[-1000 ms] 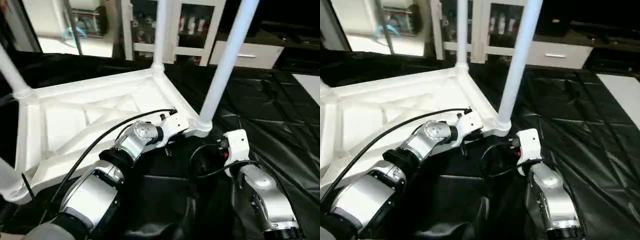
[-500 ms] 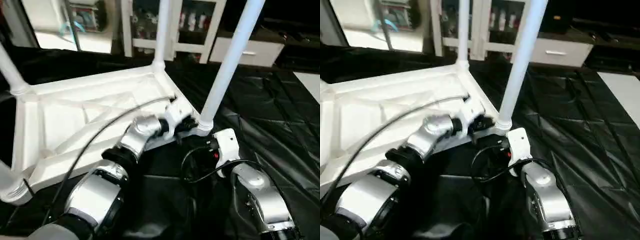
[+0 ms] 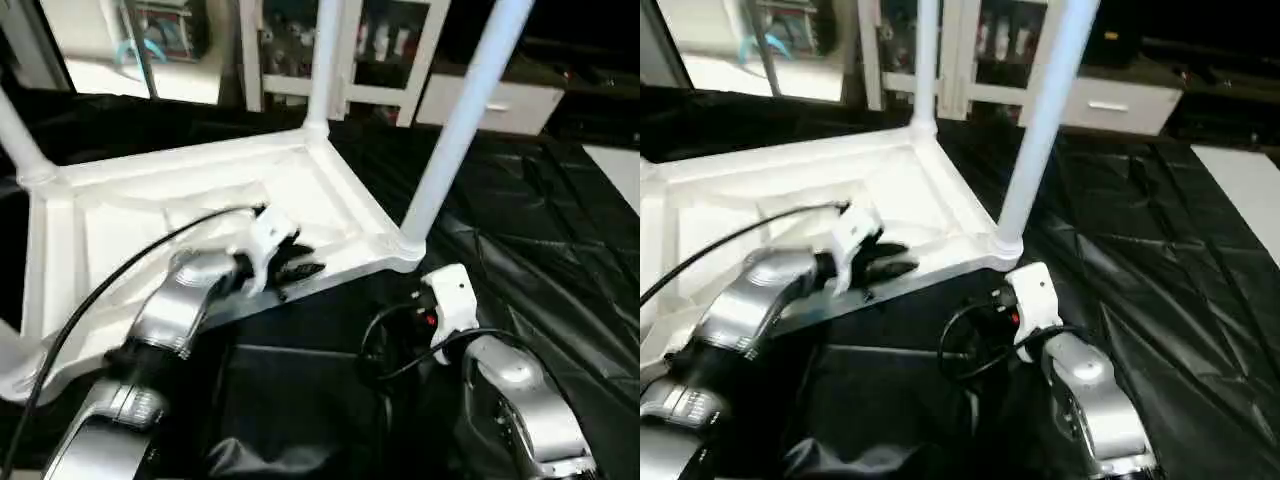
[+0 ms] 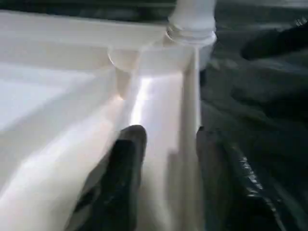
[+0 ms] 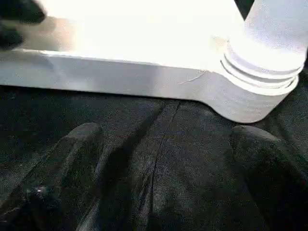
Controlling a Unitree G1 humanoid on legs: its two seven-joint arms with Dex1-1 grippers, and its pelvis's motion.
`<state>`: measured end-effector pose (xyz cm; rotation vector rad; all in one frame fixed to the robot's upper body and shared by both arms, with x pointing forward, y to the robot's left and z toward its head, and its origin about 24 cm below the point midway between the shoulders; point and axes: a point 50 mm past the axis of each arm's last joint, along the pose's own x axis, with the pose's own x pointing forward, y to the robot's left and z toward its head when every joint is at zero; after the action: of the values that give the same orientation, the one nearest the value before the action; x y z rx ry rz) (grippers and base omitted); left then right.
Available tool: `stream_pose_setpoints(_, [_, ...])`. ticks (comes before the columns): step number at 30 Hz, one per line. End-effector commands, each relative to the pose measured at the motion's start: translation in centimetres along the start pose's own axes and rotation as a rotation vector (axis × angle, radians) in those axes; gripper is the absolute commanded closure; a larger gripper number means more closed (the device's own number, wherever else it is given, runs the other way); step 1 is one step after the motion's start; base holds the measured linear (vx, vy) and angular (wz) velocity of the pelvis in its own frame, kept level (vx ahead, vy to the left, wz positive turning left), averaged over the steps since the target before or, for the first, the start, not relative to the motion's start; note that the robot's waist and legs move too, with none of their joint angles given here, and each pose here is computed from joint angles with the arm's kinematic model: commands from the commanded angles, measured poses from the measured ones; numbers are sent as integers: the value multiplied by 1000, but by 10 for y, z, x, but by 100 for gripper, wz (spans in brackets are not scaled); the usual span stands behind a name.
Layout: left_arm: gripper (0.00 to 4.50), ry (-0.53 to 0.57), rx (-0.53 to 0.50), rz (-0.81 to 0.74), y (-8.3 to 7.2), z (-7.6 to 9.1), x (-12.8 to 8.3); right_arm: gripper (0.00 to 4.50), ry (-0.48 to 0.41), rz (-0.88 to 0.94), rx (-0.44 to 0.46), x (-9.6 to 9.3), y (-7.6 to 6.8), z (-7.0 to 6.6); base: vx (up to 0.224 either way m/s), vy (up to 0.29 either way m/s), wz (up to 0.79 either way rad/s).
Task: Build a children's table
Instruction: Rotate leg to tighten
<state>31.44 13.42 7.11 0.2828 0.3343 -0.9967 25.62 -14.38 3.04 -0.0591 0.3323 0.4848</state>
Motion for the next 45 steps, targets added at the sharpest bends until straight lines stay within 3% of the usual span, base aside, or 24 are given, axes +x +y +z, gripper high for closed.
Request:
stream_pose_setpoints(1, [221, 7, 37, -13, -9, 5, -6, 0, -24, -9, -6, -5, -5, 4, 0, 0, 0])
stream_pose_setpoints(14, [221, 190, 88, 44, -15, -10, -12, 0, -9, 10, -19, -8, -4, 0, 0, 0, 0])
stream_pose_setpoints(25, [221, 247, 55, -10, -18, -13, -17, 0, 2, 40, -48, -12, -8, -2, 0, 0, 0])
stream_pose_setpoints(28, [237, 224, 42, 22, -14, -12, -10, 0, -1, 36, -48, -12, -9, -1, 0, 0, 0])
stream_pose_setpoints(36, [292, 164, 13, 105, -2, 7, 36, 0, -1, 36, -61, -12, -9, 1, 0, 0, 0])
stream_pose_setpoints(39, [310, 126, -1, 116, -2, 20, 61, 0, 3, 29, -64, -14, -10, 0, 0, 0, 0])
stream_pose_setpoints(45, [346, 92, -5, 141, -4, 32, 83, 0, 5, 19, -67, -16, -11, 0, 0, 0, 0])
